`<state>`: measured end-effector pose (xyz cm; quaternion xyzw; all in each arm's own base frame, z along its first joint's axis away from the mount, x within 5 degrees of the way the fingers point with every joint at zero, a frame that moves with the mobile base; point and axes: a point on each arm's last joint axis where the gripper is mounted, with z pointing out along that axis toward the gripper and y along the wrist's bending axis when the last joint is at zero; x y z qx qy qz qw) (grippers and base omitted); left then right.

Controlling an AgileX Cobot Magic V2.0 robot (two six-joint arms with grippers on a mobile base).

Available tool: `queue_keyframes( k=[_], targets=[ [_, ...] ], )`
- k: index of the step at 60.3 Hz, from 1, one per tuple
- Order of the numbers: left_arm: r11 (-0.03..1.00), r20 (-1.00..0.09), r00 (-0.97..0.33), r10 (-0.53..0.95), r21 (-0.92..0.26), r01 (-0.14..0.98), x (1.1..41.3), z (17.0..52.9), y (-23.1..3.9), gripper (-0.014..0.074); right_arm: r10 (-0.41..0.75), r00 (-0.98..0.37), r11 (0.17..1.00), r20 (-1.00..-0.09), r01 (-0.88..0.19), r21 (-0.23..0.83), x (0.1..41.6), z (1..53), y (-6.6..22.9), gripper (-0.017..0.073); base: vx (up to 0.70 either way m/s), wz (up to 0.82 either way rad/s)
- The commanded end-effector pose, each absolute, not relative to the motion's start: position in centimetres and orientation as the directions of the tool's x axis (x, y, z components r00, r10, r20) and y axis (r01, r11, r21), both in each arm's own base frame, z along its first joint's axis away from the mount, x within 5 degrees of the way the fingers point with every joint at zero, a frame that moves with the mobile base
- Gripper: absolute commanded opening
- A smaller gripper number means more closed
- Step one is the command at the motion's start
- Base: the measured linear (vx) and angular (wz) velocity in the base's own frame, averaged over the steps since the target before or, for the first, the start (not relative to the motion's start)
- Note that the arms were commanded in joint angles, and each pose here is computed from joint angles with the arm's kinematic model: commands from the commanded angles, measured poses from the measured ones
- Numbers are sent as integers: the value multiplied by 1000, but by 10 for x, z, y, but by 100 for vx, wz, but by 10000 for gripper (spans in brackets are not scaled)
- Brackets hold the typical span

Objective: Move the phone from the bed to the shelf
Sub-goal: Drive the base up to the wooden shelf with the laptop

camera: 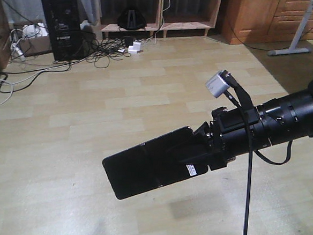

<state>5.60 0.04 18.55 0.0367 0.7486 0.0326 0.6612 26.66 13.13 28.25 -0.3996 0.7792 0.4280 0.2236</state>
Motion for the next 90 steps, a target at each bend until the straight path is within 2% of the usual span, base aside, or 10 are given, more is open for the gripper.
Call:
queue_keyframes(
  k=[1,90],
  targets=[
    [996,-996,-18,89,89,8,55,201,0,1,-377,-553,216,-743,-832,511,256,309,134,-1,42,-14],
    [996,-996,-18,89,89,8,55,201,0,1,-377,-553,216,-743,-832,511,256,309,134,-1,43,-22]
  ],
)
